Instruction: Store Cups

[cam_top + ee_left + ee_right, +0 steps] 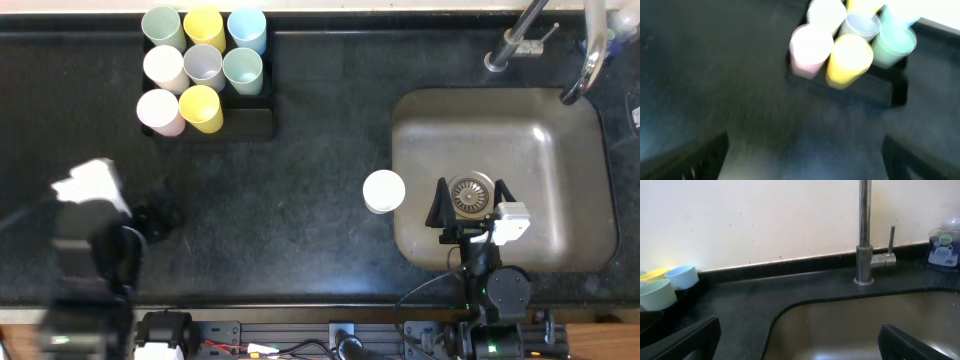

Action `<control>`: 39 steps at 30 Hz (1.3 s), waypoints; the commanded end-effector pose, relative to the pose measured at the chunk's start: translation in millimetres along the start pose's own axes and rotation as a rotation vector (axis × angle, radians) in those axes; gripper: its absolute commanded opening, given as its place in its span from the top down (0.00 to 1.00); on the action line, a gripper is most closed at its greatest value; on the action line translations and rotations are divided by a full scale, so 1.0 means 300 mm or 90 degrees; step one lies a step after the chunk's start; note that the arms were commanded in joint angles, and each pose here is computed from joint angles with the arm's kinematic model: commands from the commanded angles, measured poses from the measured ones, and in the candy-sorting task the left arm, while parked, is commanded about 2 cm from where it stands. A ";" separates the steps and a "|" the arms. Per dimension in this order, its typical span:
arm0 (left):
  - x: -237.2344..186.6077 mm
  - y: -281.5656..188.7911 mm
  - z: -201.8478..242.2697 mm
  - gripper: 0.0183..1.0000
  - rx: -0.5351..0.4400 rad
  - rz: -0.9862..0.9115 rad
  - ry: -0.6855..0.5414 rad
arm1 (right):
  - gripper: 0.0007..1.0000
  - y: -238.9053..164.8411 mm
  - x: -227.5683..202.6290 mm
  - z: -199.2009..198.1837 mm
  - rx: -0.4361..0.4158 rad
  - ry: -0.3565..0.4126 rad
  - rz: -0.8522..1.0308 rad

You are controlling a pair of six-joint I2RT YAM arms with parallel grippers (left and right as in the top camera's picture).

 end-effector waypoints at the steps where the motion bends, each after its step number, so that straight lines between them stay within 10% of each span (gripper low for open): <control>1: -0.158 0.125 0.023 0.00 -0.124 -0.112 0.095 | 0.00 0.001 -0.011 -0.001 0.000 0.003 0.000; 9: -0.185 0.114 0.026 0.00 -0.235 -0.381 0.145 | 0.00 0.001 -0.011 -0.001 0.000 0.003 0.000; 39: -0.319 0.192 0.079 0.00 -0.191 -0.279 0.213 | 0.00 0.001 -0.011 -0.001 0.000 0.003 0.000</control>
Point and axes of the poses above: each gripper's point midway between its finger pads, its own y axis out along the fingers, its own z axis along the line the jaws close on, x = y × z, the point moved 10 cm from there along -y, back along the fingers, and after that the axes turned 11 degrees about -y, right-handed, at the moved point
